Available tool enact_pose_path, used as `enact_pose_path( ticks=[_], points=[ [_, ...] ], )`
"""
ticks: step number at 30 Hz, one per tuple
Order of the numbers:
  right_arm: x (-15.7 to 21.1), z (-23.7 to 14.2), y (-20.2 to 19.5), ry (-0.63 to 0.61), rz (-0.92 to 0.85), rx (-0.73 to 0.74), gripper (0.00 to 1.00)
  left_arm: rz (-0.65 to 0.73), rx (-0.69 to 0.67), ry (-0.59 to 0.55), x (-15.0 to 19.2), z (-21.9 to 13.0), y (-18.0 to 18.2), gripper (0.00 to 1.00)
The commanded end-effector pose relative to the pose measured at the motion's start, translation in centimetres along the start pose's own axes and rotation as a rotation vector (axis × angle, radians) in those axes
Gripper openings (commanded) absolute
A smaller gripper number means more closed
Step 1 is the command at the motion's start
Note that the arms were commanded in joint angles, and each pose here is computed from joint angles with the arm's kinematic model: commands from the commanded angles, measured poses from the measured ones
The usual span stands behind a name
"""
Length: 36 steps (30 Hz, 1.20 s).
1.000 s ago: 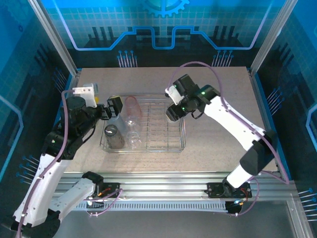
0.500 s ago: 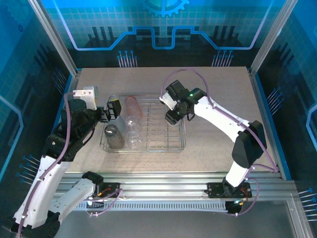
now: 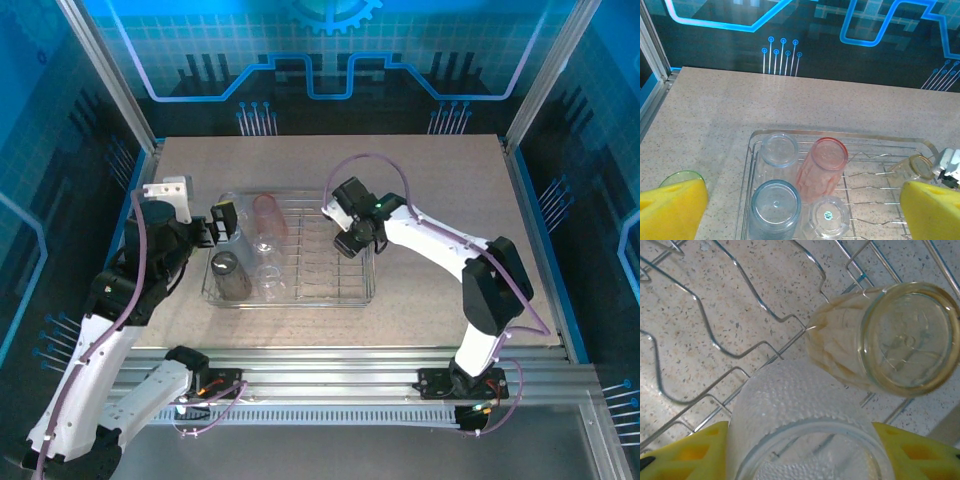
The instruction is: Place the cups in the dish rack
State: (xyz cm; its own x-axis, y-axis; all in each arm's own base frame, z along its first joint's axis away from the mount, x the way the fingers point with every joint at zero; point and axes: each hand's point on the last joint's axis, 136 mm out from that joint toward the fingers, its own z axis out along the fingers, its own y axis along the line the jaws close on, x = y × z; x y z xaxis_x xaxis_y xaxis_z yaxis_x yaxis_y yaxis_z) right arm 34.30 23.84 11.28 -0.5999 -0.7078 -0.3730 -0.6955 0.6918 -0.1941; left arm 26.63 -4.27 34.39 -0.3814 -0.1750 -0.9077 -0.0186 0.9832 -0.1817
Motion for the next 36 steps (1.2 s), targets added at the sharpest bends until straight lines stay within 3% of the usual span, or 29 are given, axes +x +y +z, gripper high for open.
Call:
enact_pose_path(
  ticks=[1,13,22,29,36],
  points=[
    [-0.5,1.3,0.1,-0.014,-0.022,0.018,0.35,0.008,-0.035,-0.034,-1.1,-0.9,0.7,0.99],
    [-0.9,2.8,0.0,-0.01,-0.028,0.019,0.43,0.001,-0.054,-0.036,-1.2,-0.7,1.0,0.99],
    [-0.4,3.9,0.2,0.002,-0.066,0.027,0.6,0.007,-0.073,-0.024,-0.8,-0.6,1.4,1.0],
    [-0.6,3.2,-0.5,0.0,-0.095,0.059,0.72,0.008,-0.085,-0.022,-0.6,-0.4,1.6,0.99],
    [-1.4,1.6,-0.7,-0.02,-0.1,0.053,0.75,0.007,-0.103,-0.008,-0.2,0.1,1.9,1.0]
  ],
)
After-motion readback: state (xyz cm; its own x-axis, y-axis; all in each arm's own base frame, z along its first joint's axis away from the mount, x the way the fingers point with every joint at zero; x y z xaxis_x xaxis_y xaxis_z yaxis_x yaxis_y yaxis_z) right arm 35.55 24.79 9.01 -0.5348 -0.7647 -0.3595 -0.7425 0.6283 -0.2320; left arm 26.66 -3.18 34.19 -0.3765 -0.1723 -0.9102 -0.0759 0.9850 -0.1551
